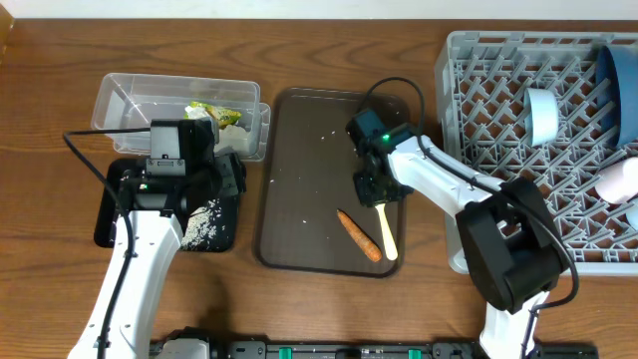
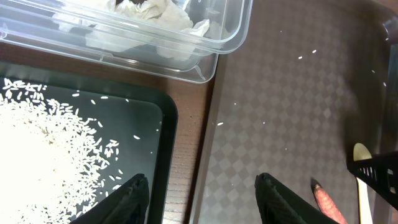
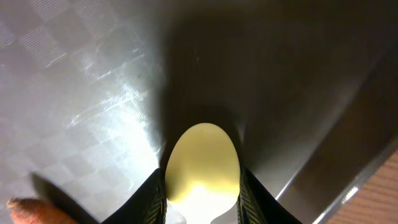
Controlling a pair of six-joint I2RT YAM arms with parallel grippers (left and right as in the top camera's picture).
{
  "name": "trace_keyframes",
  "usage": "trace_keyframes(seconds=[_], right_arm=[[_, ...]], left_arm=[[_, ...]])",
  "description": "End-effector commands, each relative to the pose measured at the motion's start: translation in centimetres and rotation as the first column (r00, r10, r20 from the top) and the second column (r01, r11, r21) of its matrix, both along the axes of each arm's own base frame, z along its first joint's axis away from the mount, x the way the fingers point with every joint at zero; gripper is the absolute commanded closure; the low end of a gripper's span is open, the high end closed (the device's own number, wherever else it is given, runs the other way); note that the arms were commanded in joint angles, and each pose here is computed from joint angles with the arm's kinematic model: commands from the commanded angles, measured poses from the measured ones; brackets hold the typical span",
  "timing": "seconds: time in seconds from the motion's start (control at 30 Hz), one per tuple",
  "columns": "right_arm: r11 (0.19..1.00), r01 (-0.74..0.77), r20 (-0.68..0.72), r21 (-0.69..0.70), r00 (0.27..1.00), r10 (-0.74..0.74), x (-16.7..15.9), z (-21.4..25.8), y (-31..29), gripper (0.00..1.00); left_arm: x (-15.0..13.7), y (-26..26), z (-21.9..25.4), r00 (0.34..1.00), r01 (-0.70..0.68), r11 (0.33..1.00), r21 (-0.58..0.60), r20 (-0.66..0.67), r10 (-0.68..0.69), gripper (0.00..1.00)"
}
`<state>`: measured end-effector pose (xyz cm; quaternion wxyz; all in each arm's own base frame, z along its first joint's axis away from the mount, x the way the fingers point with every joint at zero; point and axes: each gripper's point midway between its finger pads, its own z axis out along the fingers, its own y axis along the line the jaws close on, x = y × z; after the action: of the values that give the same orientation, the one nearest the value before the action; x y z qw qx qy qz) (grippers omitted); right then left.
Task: Sort waste into correct bins and load items into the dishwasher rack
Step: 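Carry the spoon with the right gripper and stand it in the rack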
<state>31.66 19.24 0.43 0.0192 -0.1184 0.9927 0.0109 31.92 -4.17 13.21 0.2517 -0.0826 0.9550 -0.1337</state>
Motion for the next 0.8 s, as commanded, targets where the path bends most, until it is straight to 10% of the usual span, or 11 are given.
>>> trace_keyframes(seconds=[0.0,0.77], right_arm=[[0.998,-0.014,0.105,0.061,0.994,0.007,2.4,4.1,0.4,0.70],[0.964,0.159,0.397,0.211,0.887,-0.234,8.5,18.2,-15.4,0.78]], left_arm=[[0.3,0.1,0.6,1.000,-0.005,1.000,-0.001,0.015,0.005,0.43],[0.3,0.1,0.6,1.000,-0.005,1.000,-0.001,0.016,0.005,0.42]])
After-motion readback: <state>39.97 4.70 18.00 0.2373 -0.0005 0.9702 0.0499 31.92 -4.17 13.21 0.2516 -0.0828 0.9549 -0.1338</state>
